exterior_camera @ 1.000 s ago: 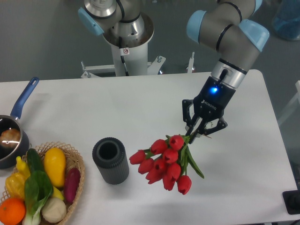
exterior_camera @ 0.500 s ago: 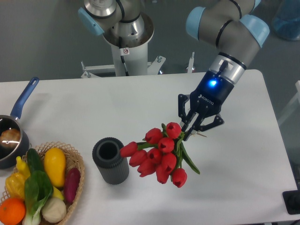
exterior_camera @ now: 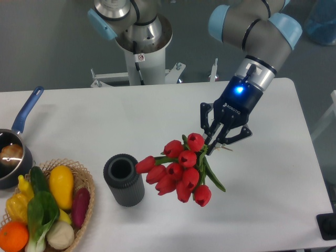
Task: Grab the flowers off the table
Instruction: 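Lift the red tulip bunch up off the table, blooms hanging down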
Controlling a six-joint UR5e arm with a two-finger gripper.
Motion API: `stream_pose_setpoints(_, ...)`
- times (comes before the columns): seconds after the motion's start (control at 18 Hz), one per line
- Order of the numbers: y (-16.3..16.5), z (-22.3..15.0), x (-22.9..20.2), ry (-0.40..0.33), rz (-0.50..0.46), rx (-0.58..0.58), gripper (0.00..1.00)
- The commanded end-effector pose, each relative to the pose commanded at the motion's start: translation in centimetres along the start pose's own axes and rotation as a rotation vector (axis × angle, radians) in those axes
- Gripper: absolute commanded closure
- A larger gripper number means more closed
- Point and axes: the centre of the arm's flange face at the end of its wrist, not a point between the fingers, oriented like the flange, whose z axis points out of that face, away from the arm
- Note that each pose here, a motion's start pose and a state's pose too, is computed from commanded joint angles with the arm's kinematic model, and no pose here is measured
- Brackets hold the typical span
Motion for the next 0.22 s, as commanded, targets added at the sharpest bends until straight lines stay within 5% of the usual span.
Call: stream_pose_setpoints(0.22, -0.03, -0.01, 0.0, -0.001, 0.001, 0.002, 0.79)
